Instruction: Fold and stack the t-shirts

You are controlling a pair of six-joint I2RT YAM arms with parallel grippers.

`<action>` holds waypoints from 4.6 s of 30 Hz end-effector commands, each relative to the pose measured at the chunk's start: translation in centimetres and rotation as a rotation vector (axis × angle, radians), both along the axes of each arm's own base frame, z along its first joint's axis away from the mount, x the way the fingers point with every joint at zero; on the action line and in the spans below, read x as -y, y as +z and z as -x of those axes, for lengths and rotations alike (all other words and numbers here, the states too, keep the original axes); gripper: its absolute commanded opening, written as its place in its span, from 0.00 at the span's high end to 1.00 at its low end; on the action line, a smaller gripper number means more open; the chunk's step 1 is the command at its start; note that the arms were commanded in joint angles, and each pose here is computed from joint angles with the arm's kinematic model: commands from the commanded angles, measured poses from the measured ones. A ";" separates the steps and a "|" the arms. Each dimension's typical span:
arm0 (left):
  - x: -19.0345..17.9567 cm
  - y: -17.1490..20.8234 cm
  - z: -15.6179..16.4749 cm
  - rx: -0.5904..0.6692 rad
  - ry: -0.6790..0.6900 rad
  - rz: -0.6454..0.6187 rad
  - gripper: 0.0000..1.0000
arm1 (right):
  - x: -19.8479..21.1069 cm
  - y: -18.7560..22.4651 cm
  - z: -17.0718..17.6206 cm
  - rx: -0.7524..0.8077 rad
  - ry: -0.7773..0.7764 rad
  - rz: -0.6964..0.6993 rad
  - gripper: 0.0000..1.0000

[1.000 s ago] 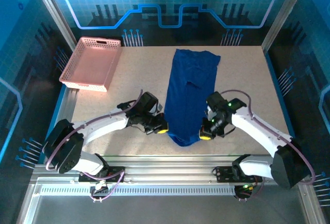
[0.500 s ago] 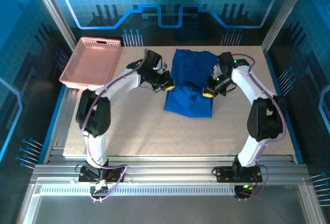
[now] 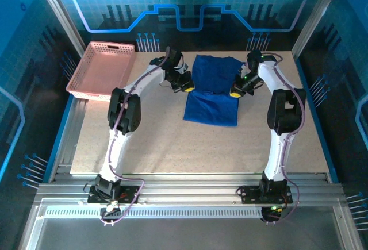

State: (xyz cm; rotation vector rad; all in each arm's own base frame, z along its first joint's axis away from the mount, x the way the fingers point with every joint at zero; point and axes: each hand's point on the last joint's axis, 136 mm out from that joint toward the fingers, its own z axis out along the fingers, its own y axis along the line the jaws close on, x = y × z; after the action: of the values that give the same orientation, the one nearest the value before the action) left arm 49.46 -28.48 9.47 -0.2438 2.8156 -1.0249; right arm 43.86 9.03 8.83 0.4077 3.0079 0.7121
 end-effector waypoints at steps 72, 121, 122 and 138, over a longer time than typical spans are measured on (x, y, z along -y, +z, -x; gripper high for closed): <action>0.6 -5.3 12.2 -0.199 0.003 0.160 0.99 | -0.7 -4.9 11.8 -0.090 -0.194 -0.101 0.97; -1.9 4.0 0.3 -0.055 0.117 0.165 1.00 | 1.5 3.4 2.4 0.022 -0.146 -0.056 0.96; -2.0 3.4 0.0 -0.060 0.122 0.159 1.00 | 1.7 3.1 2.1 0.020 -0.150 -0.057 0.95; 0.6 7.2 -10.5 0.096 0.211 0.406 0.44 | 2.8 4.7 -9.4 0.198 -0.248 -0.223 0.39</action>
State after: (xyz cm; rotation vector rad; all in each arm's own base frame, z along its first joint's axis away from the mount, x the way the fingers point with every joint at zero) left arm 57.56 -29.00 10.57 -0.5214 2.5896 -1.3542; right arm 50.68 6.58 8.84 0.6940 2.7902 0.8955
